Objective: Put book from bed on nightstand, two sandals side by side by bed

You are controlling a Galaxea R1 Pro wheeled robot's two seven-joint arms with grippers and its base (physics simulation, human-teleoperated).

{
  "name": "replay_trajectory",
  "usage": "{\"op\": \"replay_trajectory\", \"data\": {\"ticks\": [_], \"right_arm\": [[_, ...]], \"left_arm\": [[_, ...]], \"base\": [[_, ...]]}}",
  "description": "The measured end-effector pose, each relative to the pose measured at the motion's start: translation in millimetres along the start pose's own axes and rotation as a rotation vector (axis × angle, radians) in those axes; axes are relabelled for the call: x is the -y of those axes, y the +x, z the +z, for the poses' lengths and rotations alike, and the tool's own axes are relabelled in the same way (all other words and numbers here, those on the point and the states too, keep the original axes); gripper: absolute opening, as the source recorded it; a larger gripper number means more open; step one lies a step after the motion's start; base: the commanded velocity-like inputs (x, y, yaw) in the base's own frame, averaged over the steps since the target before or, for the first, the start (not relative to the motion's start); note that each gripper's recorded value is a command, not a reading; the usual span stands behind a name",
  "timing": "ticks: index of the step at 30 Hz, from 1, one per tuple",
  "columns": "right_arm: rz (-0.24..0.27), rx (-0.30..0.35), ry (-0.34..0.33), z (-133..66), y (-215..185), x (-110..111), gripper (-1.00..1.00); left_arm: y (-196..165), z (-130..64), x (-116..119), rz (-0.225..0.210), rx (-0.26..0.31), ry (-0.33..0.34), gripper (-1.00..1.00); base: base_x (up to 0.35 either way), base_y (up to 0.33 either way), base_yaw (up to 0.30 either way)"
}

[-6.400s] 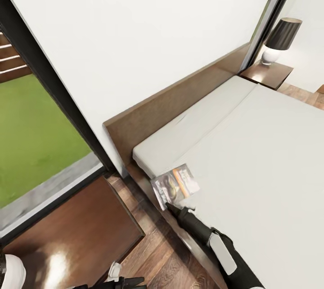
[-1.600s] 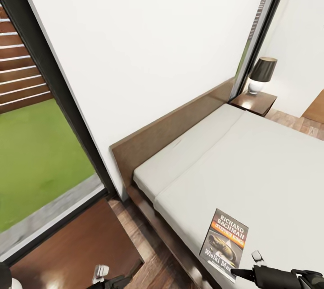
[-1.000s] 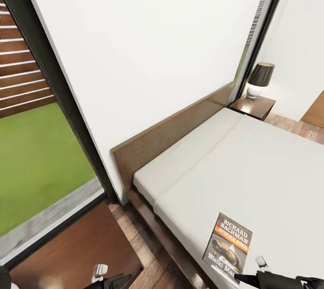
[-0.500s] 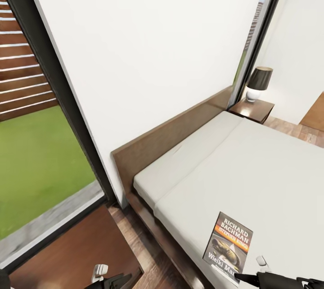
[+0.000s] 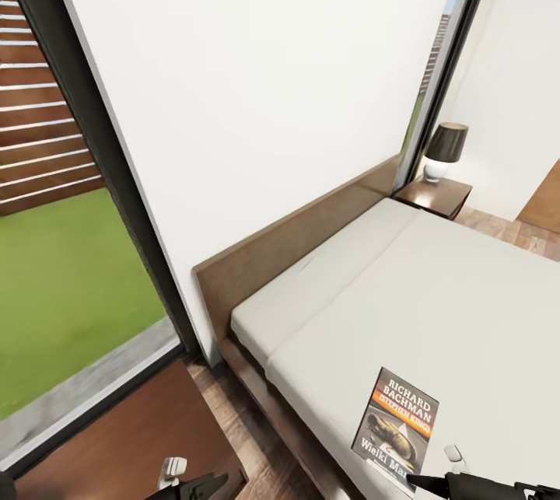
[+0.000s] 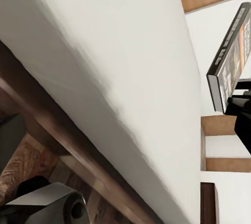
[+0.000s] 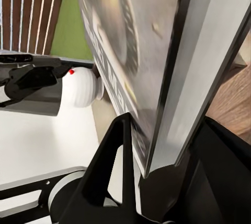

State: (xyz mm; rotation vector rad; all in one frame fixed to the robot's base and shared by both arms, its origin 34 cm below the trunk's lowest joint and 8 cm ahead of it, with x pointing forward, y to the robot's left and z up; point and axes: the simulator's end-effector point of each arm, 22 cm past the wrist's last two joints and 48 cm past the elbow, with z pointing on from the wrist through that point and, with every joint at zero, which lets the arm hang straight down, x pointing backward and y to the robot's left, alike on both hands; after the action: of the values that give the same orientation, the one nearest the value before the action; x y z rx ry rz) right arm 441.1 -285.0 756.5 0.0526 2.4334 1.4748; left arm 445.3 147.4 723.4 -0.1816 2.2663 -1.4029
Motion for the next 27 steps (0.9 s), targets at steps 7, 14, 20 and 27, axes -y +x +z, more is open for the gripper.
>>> {"op": "replay_trajectory", "data": {"ticks": [7,14,20,27], "right_arm": [[-0.010,0.007,0.003,-1.4,-3.4,-1.7,-1.00],[-0.019,0.012,0.005,-2.6,-6.3,-3.6,-1.00],[-0.028,0.017,0.003,-3.3,-9.2,-6.2,-1.00],[-0.038,0.023,0.001,-4.2,-12.1,-9.2,-1.00]], "left_arm": [[-2.7,0.9,3.7,0.009,0.004,0.006,1.00],[-5.9,1.3,7.0,0.018,0.009,0.011,1.00],[-8.9,1.1,9.6,0.026,0.014,0.015,1.00],[-12.5,0.9,12.6,0.035,0.020,0.019,1.00]], "base": [[0.000,0.000,0.000],[0.000,0.000,0.000],[0.000,0.000,0.000],[0.000,0.000,0.000]]}}
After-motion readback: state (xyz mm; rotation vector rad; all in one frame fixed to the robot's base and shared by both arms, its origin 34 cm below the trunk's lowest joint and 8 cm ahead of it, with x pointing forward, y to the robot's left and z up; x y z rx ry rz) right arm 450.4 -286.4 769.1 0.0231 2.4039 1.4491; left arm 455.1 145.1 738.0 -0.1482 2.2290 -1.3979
